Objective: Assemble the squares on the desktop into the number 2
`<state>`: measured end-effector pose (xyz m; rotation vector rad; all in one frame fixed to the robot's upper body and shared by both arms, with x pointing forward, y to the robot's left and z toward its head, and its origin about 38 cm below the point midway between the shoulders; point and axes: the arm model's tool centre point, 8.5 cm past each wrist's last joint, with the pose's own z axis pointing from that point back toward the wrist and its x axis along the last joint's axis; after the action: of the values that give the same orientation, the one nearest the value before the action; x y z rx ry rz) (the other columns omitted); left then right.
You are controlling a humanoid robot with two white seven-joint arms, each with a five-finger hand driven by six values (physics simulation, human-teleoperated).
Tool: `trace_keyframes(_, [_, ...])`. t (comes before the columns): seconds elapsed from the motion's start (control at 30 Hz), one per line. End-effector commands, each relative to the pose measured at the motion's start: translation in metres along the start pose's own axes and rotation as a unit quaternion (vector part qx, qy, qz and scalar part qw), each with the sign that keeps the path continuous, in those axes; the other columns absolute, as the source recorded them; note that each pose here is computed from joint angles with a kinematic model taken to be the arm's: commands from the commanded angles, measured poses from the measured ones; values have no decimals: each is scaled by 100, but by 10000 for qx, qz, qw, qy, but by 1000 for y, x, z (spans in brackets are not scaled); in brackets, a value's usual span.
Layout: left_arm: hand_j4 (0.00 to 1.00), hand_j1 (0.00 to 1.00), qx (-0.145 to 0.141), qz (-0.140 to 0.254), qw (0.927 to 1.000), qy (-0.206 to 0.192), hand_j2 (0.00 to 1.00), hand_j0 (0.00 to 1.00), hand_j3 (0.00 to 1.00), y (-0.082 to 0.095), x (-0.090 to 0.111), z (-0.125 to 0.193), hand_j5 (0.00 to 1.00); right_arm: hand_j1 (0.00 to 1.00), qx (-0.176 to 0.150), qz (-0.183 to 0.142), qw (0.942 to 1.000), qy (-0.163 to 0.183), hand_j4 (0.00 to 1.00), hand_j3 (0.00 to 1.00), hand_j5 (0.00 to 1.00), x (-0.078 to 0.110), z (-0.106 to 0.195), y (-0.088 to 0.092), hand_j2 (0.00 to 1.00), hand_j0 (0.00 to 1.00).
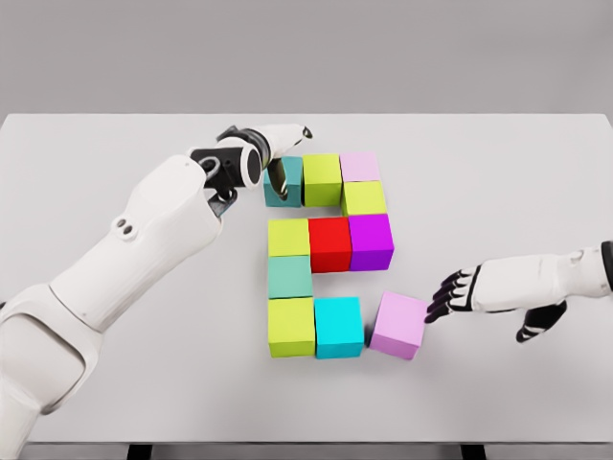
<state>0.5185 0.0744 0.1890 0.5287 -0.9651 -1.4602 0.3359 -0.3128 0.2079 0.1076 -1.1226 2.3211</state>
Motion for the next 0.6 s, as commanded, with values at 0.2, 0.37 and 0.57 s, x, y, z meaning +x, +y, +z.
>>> trace_keyframes(0.2, [99, 99, 103, -143, 9998, 57, 99, 99, 99, 0, 2, 0, 99, 100, -61, 52, 9999, -102, 100, 100, 100, 2, -7, -7, 100, 100])
trace_keyframes(0.37, [99, 99, 137, -190, 9997, 72, 99, 99, 99, 0, 4, 0, 99, 100, -48, 25, 10000, -4, 100, 100, 100, -1, -1, -5, 100, 100])
trace_keyframes(0.57, [99, 99, 158, -200, 9997, 27, 99, 99, 99, 0, 7, 1, 99, 100, -13, -79, 9997, 212, 100, 100, 100, -12, 8, 1, 100, 100])
